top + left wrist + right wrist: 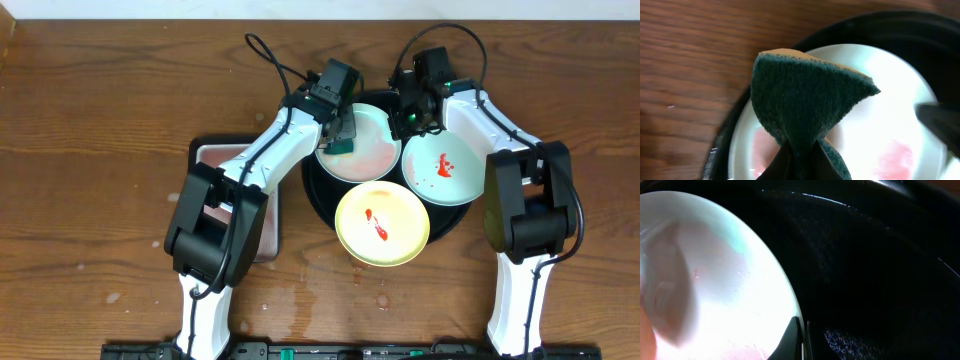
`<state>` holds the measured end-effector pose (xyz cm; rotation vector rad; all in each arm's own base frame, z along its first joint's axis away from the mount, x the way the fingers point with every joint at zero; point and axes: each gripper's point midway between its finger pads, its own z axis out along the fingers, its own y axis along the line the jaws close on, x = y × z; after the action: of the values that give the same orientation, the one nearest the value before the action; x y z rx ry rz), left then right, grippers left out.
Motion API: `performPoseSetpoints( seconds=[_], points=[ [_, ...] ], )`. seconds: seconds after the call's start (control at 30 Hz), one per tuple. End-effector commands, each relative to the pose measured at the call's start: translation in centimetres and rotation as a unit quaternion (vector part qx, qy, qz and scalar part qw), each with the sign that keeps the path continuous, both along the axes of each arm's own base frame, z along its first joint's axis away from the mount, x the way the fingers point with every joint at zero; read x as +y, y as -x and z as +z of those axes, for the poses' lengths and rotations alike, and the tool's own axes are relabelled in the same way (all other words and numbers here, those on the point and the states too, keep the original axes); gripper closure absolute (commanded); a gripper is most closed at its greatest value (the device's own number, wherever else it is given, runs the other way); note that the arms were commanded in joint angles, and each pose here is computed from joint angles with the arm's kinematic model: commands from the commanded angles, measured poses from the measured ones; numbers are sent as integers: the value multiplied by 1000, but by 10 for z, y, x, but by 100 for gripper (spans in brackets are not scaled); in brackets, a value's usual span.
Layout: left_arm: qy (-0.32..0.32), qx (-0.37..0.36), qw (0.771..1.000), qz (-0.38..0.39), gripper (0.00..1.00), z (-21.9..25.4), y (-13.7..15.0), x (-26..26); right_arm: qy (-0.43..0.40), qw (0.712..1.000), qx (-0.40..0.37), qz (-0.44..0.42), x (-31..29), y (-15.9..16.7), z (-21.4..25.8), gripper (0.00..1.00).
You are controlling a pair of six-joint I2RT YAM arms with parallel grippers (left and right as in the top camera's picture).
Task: Clean dirty plates on tray and stack at the side
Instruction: 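Scrub the light green plate with the sponge in the left gripper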
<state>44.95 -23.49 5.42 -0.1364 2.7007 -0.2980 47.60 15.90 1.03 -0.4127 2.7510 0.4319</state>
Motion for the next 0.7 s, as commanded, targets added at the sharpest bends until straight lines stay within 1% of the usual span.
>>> performPoseSetpoints(
  seconds=[0.0, 0.07, 0.17, 0.4, 0.67],
  points=[
    [29, 5, 999, -36, 93, 3, 6, -26, 1, 1000, 8, -10, -2, 2, -4, 99],
    [30, 4, 998, -46, 93, 4, 11, -36, 1, 1000, 8, -10, -2, 2, -4, 99],
    [37, 14, 999, -32, 93, -3, 15, -42, 1, 1000, 8, -10, -2, 2, -4, 99],
    [34, 43, 998, -3, 93, -30, 16, -37, 2, 1000, 10, -10, -2, 3, -4, 99],
    [-1, 37, 999, 25, 93, -33, -1, 7, 2, 1000, 13, -10, -2, 4, -5, 99]
  ],
)
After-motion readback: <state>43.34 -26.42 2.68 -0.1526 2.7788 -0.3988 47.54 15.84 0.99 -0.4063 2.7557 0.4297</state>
